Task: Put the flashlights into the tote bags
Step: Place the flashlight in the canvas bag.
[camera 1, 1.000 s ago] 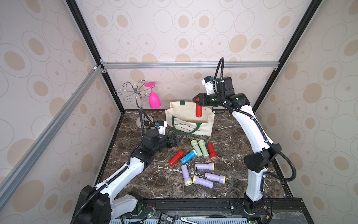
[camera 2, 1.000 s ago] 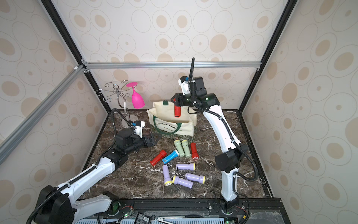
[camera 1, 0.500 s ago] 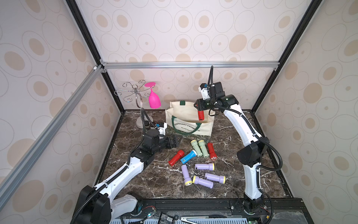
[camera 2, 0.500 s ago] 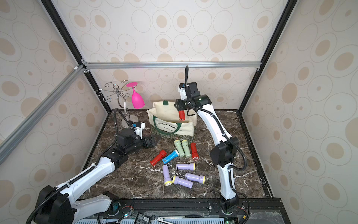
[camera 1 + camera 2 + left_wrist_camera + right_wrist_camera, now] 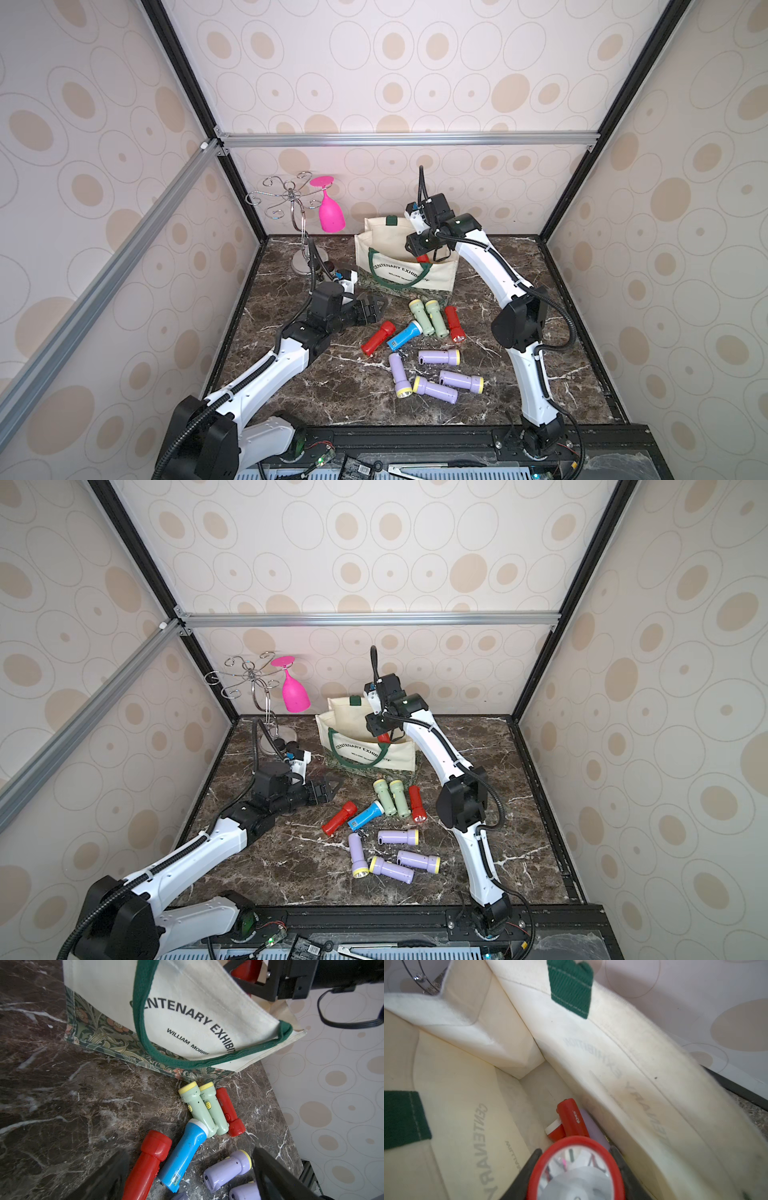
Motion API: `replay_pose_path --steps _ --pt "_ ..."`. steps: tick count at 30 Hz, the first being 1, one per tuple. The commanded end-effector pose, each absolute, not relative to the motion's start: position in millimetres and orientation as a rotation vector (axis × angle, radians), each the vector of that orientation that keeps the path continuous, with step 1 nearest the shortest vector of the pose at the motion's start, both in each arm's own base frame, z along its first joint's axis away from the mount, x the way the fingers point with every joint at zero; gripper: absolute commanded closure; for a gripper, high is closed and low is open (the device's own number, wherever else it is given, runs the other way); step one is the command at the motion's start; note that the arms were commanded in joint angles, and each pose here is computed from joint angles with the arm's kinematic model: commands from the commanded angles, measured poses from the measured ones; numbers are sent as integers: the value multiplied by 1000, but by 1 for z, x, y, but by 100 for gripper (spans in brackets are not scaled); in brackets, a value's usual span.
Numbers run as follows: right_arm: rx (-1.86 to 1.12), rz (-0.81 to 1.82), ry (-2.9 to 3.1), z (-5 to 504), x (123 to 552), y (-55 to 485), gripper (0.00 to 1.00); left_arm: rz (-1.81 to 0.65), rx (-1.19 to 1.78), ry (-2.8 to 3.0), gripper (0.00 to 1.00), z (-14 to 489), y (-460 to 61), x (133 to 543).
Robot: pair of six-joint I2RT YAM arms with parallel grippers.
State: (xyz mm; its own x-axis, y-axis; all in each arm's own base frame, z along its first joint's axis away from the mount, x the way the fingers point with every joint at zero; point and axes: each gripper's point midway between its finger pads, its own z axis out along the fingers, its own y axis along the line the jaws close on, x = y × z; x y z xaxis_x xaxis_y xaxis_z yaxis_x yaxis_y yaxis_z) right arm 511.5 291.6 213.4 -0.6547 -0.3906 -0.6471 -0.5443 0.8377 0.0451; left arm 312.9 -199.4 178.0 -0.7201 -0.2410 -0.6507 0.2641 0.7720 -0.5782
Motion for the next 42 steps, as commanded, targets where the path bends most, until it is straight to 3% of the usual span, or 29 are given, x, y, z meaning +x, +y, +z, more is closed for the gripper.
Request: replay_pose_path --steps 1,13,24,27,31,42 --pt "-706 273 2372 208 513 289 95 -804 1 2288 10 153 -194 309" --pt "-716 287 2450 176 510 292 71 -788 -24 2351 16 125 -189 300" --pt "-666 218 2449 179 515 284 55 -756 -21 2368 20 115 -184 296" --pt "-661 204 2431 186 516 282 48 -744 7 2378 21 110 -184 295" --pt "-650 227 2401 202 516 283 30 -735 26 2392 21 105 -185 294" --pt "-621 376 2219 291 504 299 21 -696 99 2447 21 90 -189 298"
